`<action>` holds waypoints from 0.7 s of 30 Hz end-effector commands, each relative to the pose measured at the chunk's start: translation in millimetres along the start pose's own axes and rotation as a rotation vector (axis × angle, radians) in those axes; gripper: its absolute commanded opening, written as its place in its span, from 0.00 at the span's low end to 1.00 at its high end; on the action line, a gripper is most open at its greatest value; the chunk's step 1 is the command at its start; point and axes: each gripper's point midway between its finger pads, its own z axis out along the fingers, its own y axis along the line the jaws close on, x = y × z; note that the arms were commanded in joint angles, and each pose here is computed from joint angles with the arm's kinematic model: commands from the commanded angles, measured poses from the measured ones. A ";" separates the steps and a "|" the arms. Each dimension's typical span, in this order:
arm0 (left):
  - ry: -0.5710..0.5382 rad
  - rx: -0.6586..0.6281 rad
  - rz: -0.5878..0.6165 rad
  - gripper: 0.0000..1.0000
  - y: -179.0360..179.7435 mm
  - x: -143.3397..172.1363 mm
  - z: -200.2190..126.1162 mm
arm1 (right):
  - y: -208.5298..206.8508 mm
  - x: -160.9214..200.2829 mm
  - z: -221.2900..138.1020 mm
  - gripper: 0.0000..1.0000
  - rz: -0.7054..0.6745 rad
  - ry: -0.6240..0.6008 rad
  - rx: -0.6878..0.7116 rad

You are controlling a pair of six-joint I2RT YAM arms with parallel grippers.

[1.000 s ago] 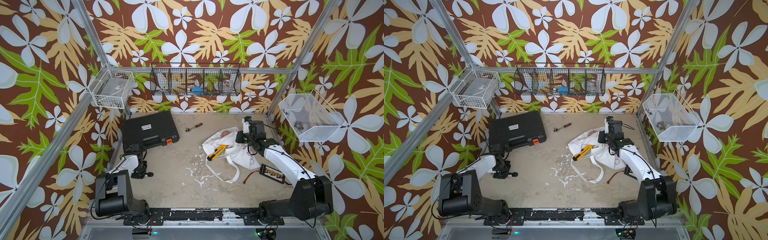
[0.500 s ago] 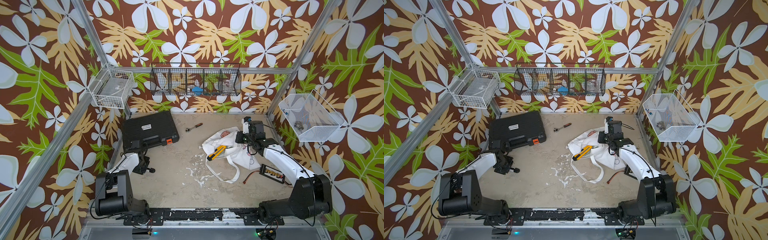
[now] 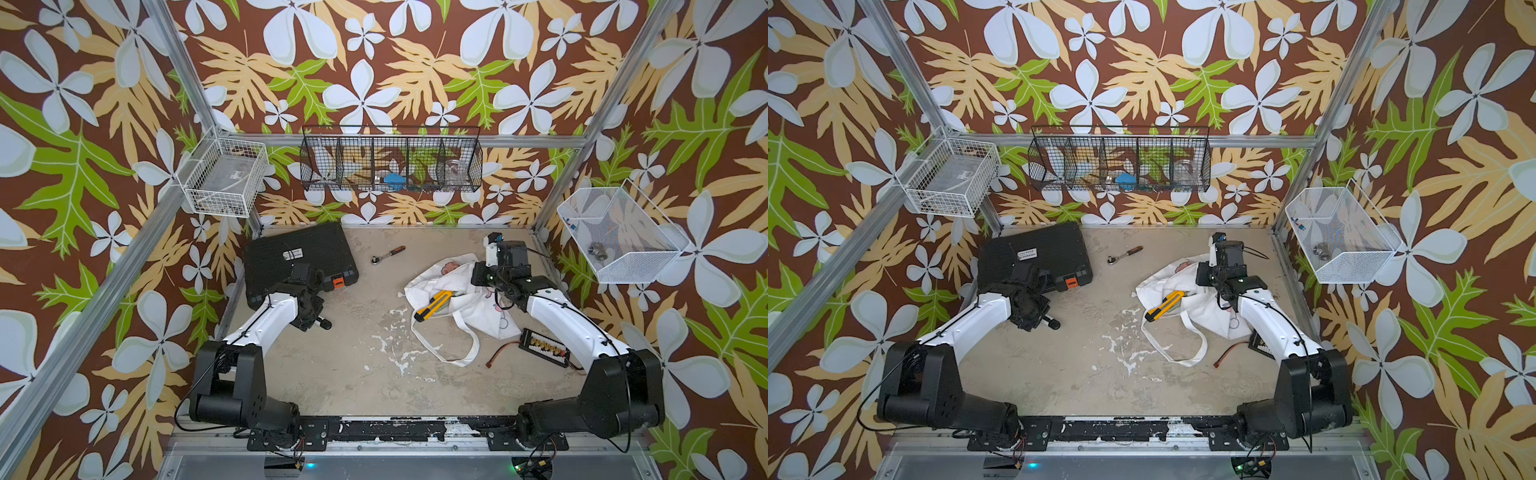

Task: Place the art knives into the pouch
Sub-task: Pick up the utility knife at the center of the board, then place the utility knife in the pouch.

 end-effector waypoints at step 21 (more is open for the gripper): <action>0.064 0.115 0.348 0.31 -136.3 132.1 -38.1 | -5.0 -5.8 0.5 0.00 -0.007 -0.014 0.033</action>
